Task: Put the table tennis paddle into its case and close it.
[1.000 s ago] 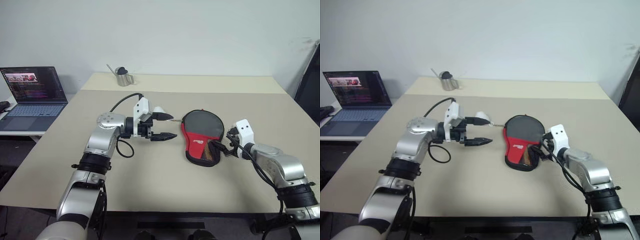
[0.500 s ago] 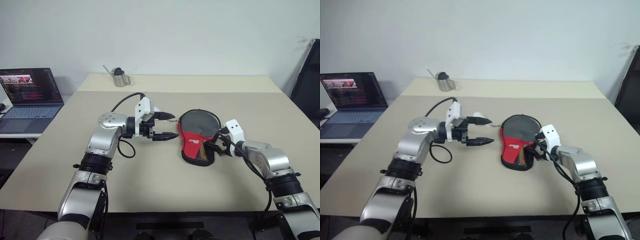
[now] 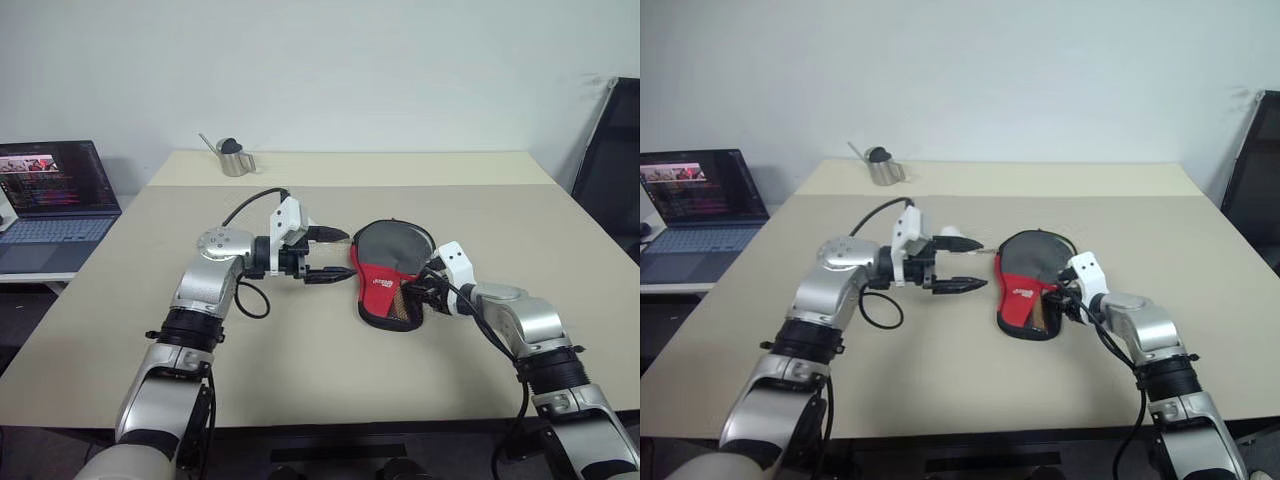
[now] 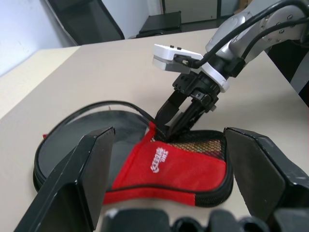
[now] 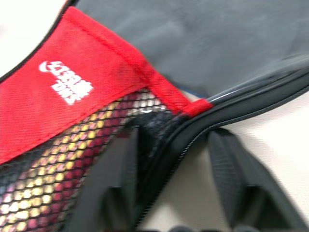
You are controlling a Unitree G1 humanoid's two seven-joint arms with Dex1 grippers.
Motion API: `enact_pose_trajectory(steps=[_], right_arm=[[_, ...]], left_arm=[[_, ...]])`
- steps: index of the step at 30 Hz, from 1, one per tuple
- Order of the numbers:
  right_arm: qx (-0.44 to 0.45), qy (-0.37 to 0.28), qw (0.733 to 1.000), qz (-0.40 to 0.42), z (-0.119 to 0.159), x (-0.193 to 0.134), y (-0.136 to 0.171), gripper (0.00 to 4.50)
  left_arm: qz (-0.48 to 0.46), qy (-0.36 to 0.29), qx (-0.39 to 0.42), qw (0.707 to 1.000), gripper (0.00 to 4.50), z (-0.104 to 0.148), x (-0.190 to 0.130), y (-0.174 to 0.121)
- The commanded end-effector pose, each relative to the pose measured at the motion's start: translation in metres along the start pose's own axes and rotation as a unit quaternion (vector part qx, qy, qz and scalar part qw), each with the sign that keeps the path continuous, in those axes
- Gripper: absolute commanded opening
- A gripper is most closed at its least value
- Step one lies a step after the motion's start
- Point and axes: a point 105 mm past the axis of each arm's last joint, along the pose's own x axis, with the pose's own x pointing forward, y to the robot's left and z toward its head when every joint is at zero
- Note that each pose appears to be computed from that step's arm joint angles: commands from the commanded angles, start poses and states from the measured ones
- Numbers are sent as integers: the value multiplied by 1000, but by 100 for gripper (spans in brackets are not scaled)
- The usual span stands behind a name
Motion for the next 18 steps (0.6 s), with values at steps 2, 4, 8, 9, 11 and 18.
enact_pose_trajectory(steps=[2, 4, 8, 9, 11, 18], right_arm=[[14, 24, 1000, 1, -12, 3, 2, 79], [19, 22, 1000, 2, -11, 3, 3, 19], [33, 15, 999, 11, -8, 3, 8, 2], [33, 15, 999, 14, -8, 3, 10, 2], [35, 13, 999, 22, -7, 3, 16, 2], [39, 5, 998, 51, -3, -1, 36, 2]], left_arm=[[8, 5, 7, 1000, 395, 2, -10, 4], [7, 19, -2, 1000, 395, -5, -16, 4], [-10, 49, -21, 999, 395, -20, -29, -3], [-17, 58, -22, 998, 395, -24, -32, -5], [-39, 77, -28, 996, 395, -31, -39, -13], [-73, 86, -41, 993, 395, -32, -44, -24]])
